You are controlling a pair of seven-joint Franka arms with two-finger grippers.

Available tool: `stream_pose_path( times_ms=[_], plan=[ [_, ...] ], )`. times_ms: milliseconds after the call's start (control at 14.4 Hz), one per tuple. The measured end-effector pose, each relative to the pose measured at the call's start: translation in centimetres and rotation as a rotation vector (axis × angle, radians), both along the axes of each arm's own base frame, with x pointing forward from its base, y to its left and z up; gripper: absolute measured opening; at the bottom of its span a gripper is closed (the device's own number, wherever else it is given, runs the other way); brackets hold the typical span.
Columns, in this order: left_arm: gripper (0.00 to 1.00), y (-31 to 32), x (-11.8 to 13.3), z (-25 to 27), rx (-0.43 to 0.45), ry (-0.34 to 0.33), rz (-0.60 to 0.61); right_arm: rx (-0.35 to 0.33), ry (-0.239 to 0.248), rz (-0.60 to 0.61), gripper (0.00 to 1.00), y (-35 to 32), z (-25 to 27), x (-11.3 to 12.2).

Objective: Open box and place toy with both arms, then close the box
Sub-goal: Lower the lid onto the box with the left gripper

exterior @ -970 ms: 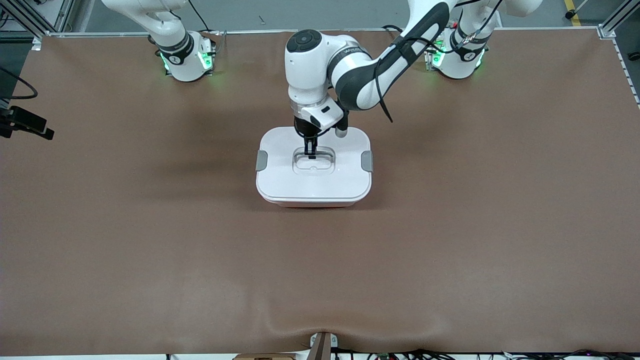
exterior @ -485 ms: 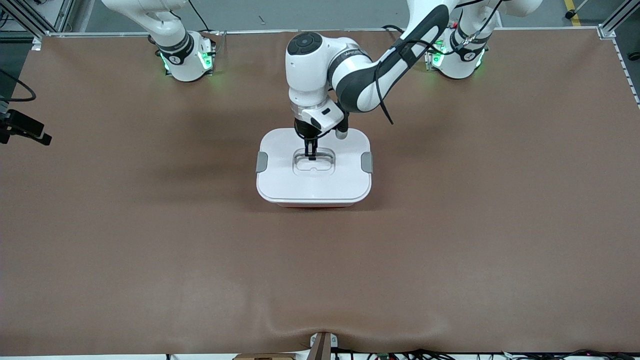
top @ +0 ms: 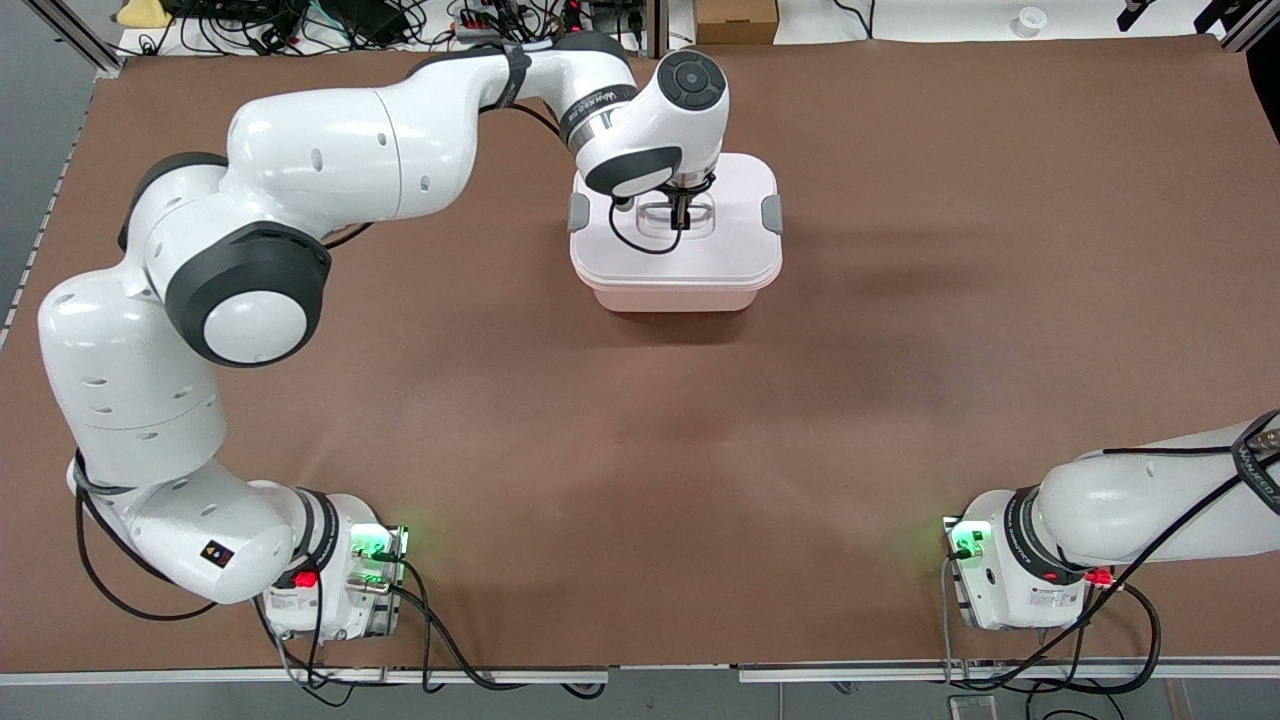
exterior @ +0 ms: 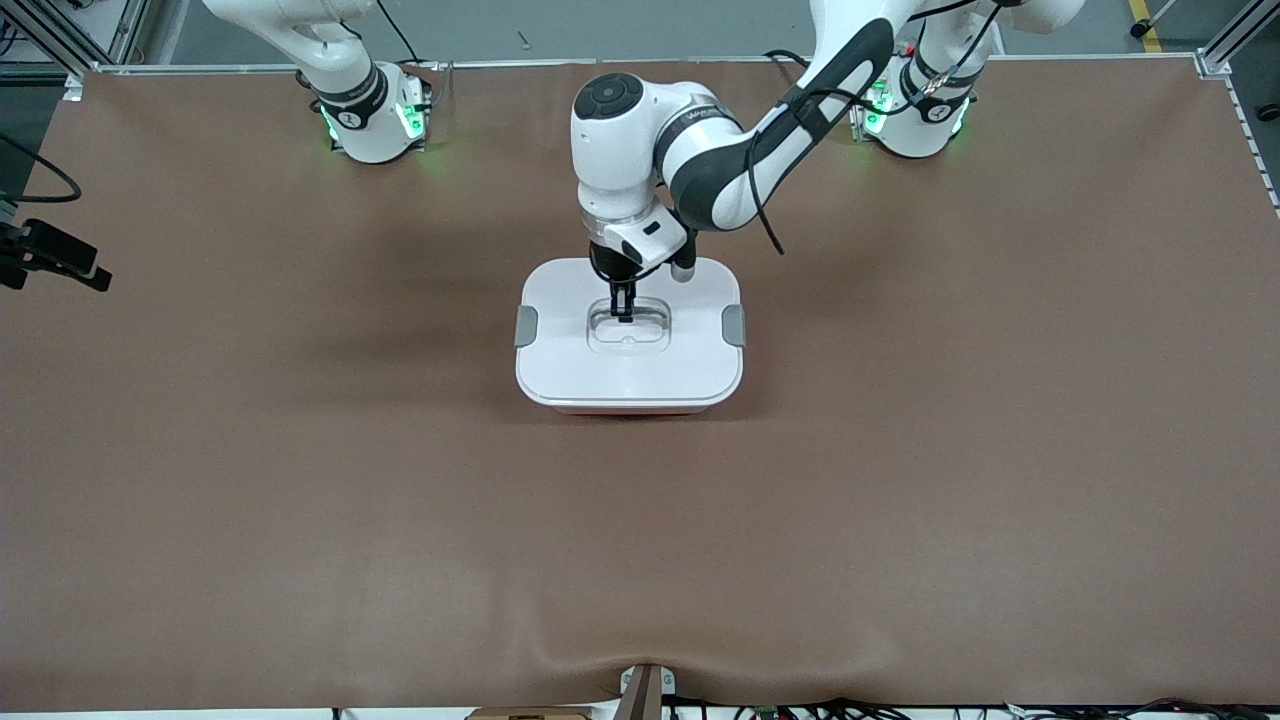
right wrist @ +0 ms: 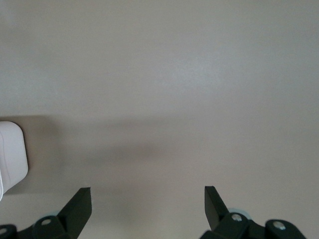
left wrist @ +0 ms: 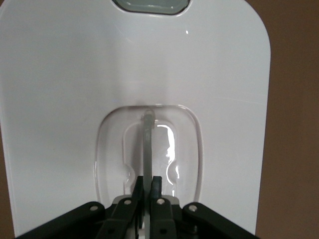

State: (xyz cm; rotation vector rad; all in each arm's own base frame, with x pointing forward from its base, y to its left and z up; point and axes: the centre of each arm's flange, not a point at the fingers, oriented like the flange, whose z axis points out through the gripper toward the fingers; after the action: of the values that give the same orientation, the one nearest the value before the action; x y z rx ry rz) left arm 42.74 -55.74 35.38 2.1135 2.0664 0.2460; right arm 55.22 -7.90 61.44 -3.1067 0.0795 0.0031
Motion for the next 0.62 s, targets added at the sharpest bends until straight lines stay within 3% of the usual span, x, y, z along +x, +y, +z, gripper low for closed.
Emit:
stream_pose_path(
  times_ms=[623],
  plan=[
    [0.07, -0.34, -0.36, -0.74, 0.002, 0.009, -0.005, 0.000, 0.000, 0.007, 1.00, 0.40, 0.01, 0.05]
  ],
)
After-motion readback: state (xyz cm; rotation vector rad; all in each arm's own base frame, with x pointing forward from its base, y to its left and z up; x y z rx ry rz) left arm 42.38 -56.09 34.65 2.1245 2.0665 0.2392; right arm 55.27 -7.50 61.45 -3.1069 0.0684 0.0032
